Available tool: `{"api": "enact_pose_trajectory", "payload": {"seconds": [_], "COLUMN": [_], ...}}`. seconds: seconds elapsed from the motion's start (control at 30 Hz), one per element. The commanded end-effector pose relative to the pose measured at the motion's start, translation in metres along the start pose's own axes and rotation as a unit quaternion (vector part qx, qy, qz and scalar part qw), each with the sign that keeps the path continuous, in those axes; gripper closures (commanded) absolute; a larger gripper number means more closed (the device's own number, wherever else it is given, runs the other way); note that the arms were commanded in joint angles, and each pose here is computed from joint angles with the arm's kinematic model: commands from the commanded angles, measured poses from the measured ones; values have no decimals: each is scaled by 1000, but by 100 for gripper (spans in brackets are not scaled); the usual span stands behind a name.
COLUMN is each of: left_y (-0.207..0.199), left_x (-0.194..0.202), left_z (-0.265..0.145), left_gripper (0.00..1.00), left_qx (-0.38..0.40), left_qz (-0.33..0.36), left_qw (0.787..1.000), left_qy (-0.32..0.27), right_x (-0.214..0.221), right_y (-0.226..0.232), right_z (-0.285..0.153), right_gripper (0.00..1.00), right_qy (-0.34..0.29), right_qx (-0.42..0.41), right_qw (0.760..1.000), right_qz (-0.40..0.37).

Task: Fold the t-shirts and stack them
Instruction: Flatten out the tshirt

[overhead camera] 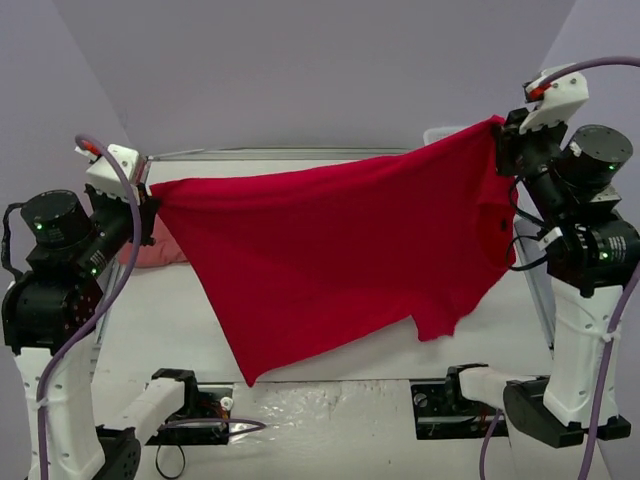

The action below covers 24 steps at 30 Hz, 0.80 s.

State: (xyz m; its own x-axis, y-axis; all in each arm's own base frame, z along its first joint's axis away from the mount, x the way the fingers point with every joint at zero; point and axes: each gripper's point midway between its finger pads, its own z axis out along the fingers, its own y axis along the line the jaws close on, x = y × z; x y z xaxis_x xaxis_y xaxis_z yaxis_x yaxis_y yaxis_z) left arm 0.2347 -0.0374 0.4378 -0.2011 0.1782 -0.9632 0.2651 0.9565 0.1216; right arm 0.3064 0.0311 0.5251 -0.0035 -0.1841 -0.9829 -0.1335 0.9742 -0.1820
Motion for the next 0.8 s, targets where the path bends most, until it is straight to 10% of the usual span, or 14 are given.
{"api": "enact_pose_trajectory", "payload": {"seconds": [0.0, 0.57, 0.6, 0.63, 0.7, 0.77], "left_y": [10, 57, 61, 62, 61, 59], "left_x": [19, 154, 136, 139, 148, 149], "left_z": [48, 320, 331, 341, 362, 371], "left_gripper": [98, 98, 97, 62, 40, 29], "left_qx": [1, -20, -23, -21, -17, -19], "left_qz": [-8, -5, -1, 1, 2, 7], "left_qw": [998, 975, 979, 978, 974, 976], "left_qy": [59, 221, 203, 208, 224, 219], "right_x": [55, 307, 297, 303, 328, 340], "right_y": [0, 27, 24, 20, 21, 23], "right_z": [62, 292, 303, 309, 321, 325], "right_gripper": [100, 98, 64, 43, 1, 0], "right_qy": [85, 284, 268, 272, 289, 297], "right_qx": [8, -5, 0, 14, 23, 26], "right_qw": [996, 958, 963, 962, 957, 954], "right_qz": [0, -32, -30, -33, -33, -35]}}
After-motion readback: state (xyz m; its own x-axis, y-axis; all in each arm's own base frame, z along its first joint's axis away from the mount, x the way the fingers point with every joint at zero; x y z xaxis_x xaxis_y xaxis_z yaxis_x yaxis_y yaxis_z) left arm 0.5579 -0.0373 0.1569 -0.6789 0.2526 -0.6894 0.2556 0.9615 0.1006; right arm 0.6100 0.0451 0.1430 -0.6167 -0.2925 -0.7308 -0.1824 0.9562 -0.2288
